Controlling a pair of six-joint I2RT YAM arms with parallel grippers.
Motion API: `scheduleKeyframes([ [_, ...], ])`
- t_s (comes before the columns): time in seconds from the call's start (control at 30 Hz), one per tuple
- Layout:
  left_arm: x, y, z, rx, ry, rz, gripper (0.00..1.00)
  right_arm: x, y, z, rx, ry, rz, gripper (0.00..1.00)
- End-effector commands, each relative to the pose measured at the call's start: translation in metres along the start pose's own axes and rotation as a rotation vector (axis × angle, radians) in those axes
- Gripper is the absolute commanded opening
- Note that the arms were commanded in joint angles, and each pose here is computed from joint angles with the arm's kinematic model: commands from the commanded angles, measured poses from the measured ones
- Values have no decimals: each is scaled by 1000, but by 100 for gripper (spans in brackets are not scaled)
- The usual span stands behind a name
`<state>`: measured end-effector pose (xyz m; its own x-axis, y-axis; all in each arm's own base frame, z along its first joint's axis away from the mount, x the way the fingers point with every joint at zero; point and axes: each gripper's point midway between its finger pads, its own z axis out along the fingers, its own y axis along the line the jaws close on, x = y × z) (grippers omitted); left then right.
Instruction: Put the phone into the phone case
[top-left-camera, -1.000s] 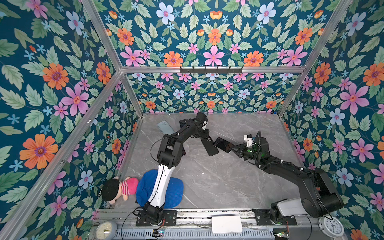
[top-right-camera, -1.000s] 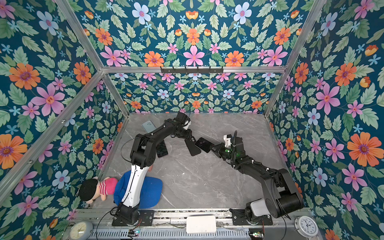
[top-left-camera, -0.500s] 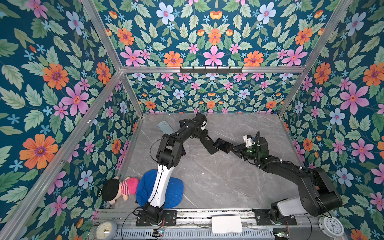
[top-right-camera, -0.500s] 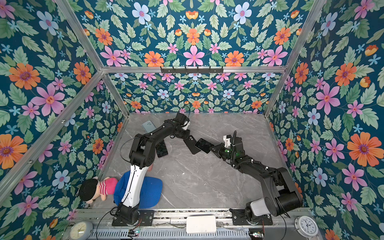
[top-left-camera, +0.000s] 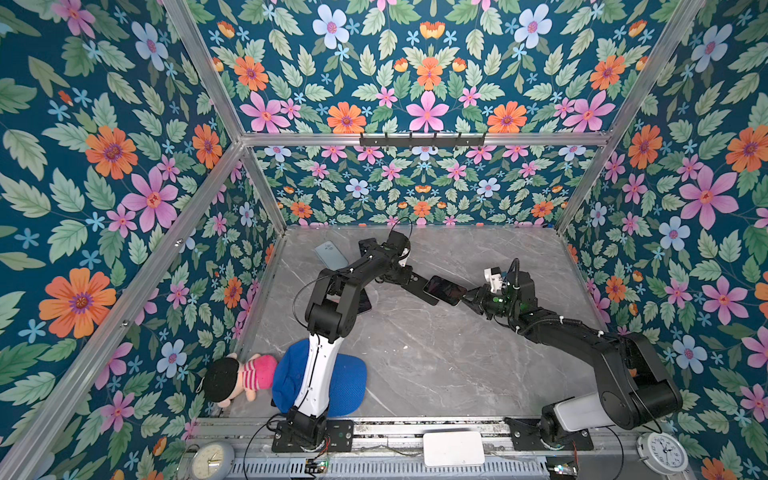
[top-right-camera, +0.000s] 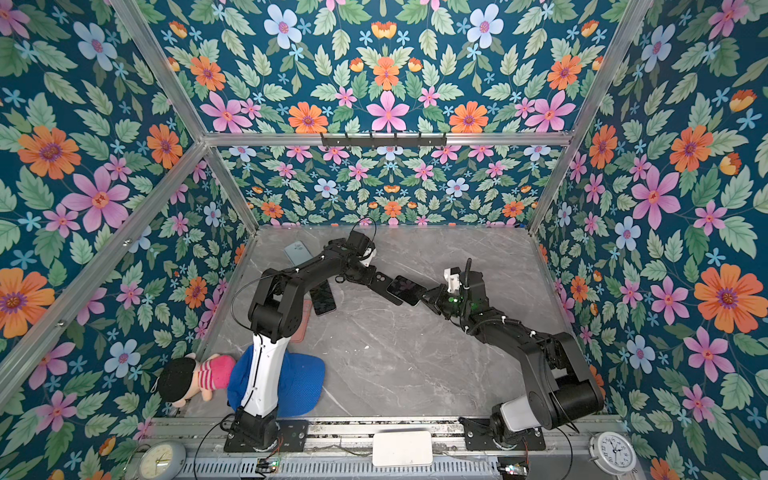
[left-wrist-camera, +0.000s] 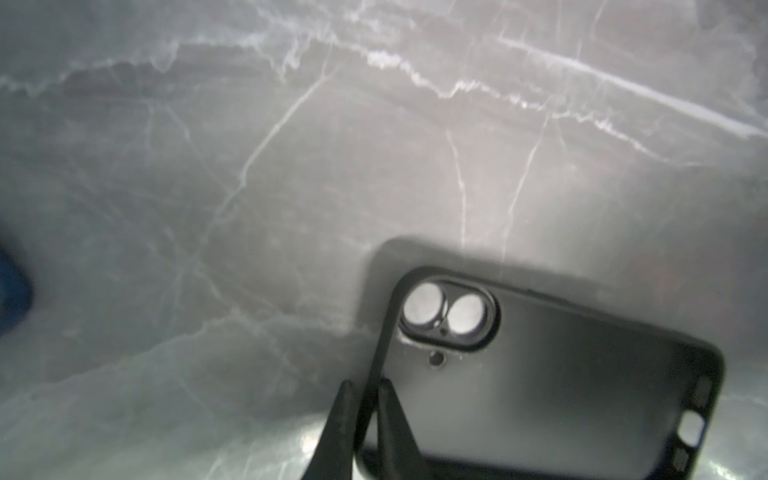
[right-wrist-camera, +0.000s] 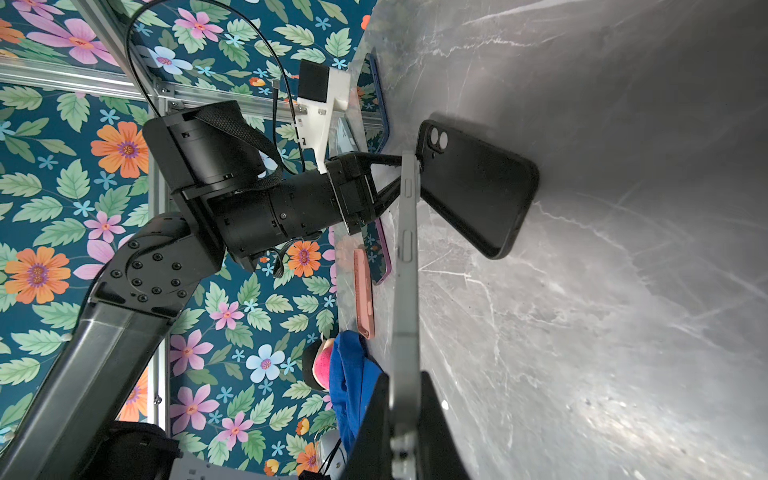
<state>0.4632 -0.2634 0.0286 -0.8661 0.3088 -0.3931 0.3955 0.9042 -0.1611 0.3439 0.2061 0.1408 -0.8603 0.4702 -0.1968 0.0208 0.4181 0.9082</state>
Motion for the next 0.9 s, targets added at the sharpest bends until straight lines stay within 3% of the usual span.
scheduleKeyframes([
  [0.0,4,-1,-5,2,0,-3,13,0,12,0,-44,14,-44,0],
  [0.87,47,-8,-28,22,8,-57,8,17,17,5,-80,115,-64,0],
])
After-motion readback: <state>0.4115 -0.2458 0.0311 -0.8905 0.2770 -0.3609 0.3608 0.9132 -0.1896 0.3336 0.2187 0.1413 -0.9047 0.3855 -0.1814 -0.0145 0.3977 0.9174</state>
